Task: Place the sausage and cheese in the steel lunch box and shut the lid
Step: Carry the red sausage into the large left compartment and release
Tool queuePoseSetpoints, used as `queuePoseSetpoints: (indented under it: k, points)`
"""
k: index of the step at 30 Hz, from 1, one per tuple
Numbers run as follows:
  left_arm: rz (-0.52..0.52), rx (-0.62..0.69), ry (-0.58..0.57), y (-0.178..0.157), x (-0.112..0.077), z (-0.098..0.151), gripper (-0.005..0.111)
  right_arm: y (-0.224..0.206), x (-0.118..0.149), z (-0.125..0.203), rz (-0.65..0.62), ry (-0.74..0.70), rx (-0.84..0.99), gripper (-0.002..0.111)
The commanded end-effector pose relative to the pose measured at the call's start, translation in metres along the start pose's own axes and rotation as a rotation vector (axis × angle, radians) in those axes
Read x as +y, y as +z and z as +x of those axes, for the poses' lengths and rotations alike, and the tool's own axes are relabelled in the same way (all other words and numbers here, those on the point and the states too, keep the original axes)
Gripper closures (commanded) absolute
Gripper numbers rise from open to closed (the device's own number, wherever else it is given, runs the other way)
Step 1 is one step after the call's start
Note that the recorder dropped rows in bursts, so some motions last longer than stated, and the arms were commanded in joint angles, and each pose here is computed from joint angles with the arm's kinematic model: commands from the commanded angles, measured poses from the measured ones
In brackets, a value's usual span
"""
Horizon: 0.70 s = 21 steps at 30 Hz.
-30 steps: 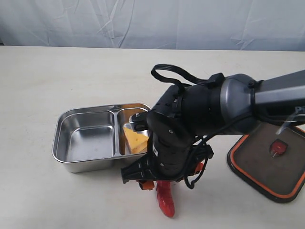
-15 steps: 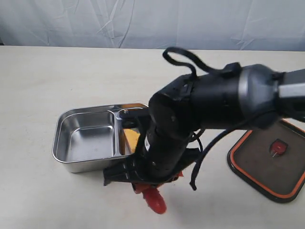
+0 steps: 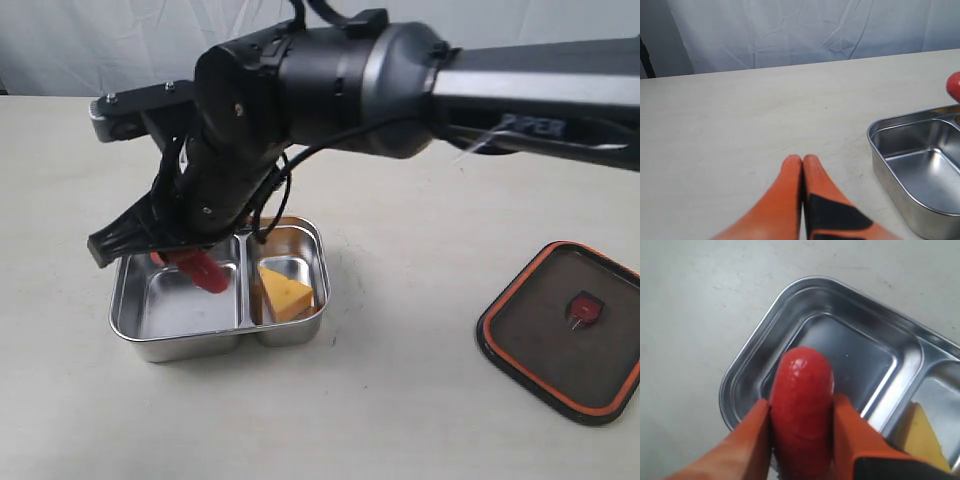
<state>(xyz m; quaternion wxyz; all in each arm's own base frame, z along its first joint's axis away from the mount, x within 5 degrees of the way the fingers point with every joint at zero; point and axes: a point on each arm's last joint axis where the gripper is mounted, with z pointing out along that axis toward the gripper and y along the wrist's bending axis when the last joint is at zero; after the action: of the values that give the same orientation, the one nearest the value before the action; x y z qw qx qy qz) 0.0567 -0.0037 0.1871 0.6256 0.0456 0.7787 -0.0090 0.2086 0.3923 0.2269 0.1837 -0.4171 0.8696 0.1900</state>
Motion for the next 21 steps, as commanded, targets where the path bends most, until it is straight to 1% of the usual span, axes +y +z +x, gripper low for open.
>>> queuePoseSetpoints:
  k: [1,2,4,5,7,10,11,12,14,17,18,19,20,21]
  points:
    - [0.007,-0.014,0.004,-0.0004,-0.0004,-0.0004,0.107,0.0229,-0.0046,-0.0023,0.021,-0.045,0.066,0.109]
    - [0.007,-0.014,0.004,-0.0004,-0.0004,-0.0004,0.107,0.0275,-0.0052,-0.0016,0.021,-0.064,0.074,0.109]
    - [0.007,-0.014,0.004,-0.0004,-0.0004,-0.0004,0.107,0.0299,-0.0050,-0.0035,0.014,-0.161,0.053,0.109]
    - [0.007,-0.014,0.004,-0.0004,-0.0004,-0.0004,0.107,0.0318,-0.0036,-0.0033,0.005,-0.174,0.050,0.109]
    - [0.007,-0.014,0.004,-0.0004,-0.0004,-0.0004,0.107,0.0318,-0.0009,-0.0057,-0.022,-0.155,0.022,0.109]
    - [0.007,-0.014,0.004,-0.0004,-0.0004,-0.0004,0.107,0.0320,-0.0009,-0.0058,-0.022,-0.154,0.020,0.108]
    - [0.007,-0.014,0.004,-0.0004,-0.0004,-0.0004,0.107,0.0320,-0.0009,-0.0058,-0.022,-0.154,0.020,0.103]
    - [0.007,-0.014,0.004,-0.0004,-0.0004,-0.0004,0.107,0.0320,-0.0009,-0.0060,-0.022,-0.154,0.018,0.097]
    - [0.007,-0.014,0.004,-0.0004,-0.0004,-0.0004,0.107,0.0321,-0.0008,-0.0069,-0.021,-0.154,0.008,0.079]
    - [0.007,-0.014,0.004,-0.0004,-0.0004,-0.0004,0.107,0.0320,-0.0004,-0.0075,-0.025,-0.145,0.001,0.043]
    - [0.007,-0.014,0.004,-0.0004,-0.0004,-0.0004,0.107,0.0320,0.0004,-0.0071,-0.035,-0.129,0.005,0.036]
    - [0.007,-0.014,0.004,-0.0004,-0.0004,-0.0004,0.107,0.0318,0.0016,-0.0057,-0.048,-0.113,0.022,0.033]
    - [0.007,-0.014,0.004,-0.0004,-0.0004,-0.0004,0.107,0.0299,0.0025,-0.0054,-0.063,-0.094,0.045,0.034]
    - [0.007,-0.014,0.004,-0.0004,-0.0004,-0.0004,0.107,0.0288,0.0032,-0.0048,-0.069,-0.091,0.062,0.038]
